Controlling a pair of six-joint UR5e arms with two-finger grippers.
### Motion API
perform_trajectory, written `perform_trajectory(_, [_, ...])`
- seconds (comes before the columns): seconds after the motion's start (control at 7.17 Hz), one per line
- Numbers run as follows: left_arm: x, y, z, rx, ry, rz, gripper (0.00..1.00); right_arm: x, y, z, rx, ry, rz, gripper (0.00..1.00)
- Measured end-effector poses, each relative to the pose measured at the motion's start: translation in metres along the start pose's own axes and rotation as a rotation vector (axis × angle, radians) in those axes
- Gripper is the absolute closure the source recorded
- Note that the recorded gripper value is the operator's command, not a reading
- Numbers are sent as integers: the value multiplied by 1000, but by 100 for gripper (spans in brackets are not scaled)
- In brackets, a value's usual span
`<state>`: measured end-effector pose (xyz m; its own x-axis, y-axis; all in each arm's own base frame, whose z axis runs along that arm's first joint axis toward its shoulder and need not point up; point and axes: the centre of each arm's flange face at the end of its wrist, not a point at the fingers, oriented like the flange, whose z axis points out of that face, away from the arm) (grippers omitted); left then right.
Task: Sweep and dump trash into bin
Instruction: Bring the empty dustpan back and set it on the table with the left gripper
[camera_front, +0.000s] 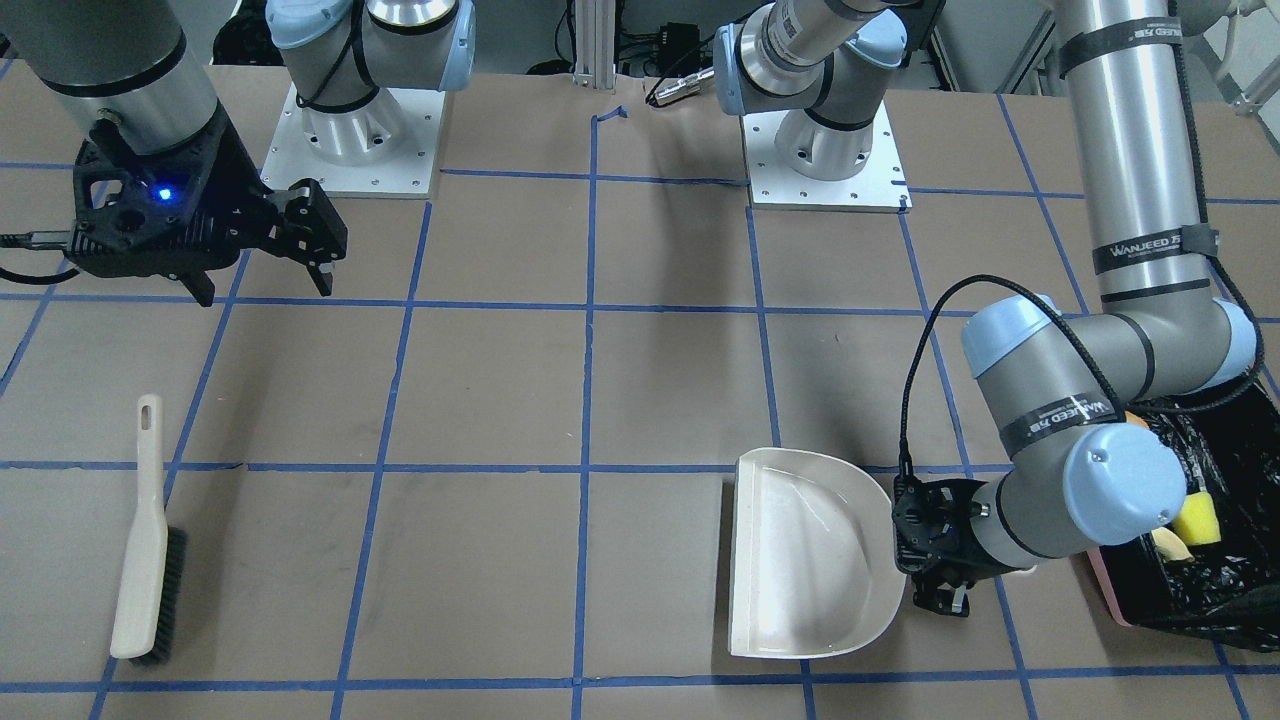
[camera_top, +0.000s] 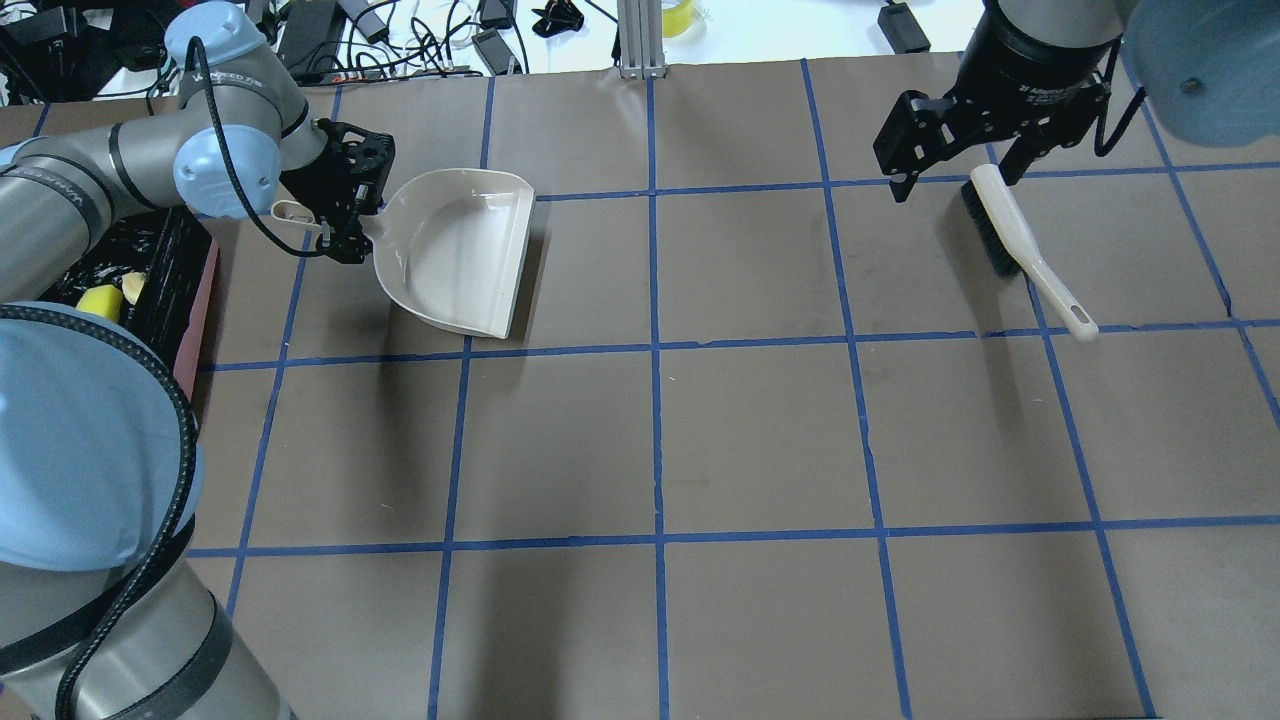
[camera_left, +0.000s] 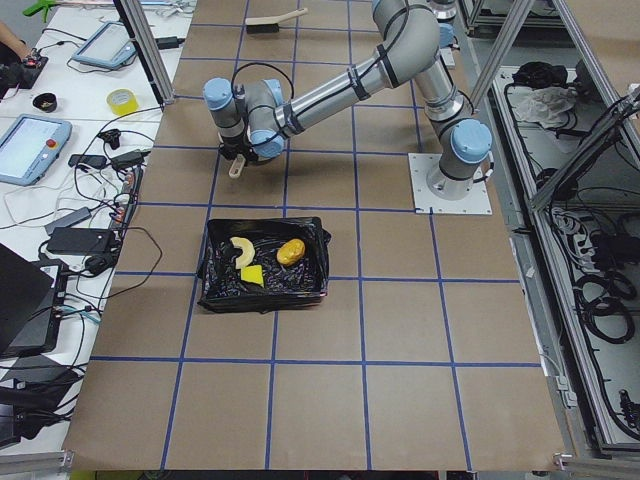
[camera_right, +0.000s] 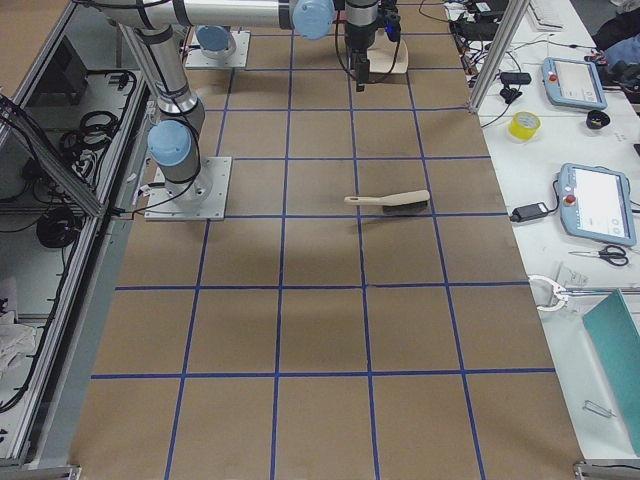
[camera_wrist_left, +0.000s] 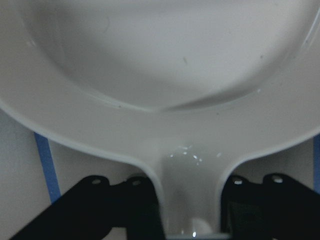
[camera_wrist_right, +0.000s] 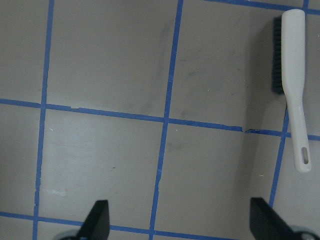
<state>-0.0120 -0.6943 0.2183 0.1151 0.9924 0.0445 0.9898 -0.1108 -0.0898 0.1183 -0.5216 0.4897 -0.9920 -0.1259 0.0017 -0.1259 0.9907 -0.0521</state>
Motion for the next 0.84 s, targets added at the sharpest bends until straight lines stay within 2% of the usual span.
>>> perform_trajectory(0.28, [-1, -2, 6, -2, 5, 3, 100, 0, 0, 0, -2, 3, 0, 0])
perform_trajectory(0.42, [-1, -2, 9, -2, 8, 2, 84, 0, 0, 1, -3, 0, 0, 0])
perform_trajectory(0.56, [-1, -2, 13, 0, 8, 1, 77, 0, 0, 1, -3, -3, 0, 0])
perform_trajectory(0.7, [-1, -2, 19, 1, 6, 1, 63, 0, 0, 2, -4, -2, 0, 0])
perform_trajectory(0.84, [1, -2, 23, 2, 7, -2, 55, 0, 0, 3, -7, 2, 1, 0])
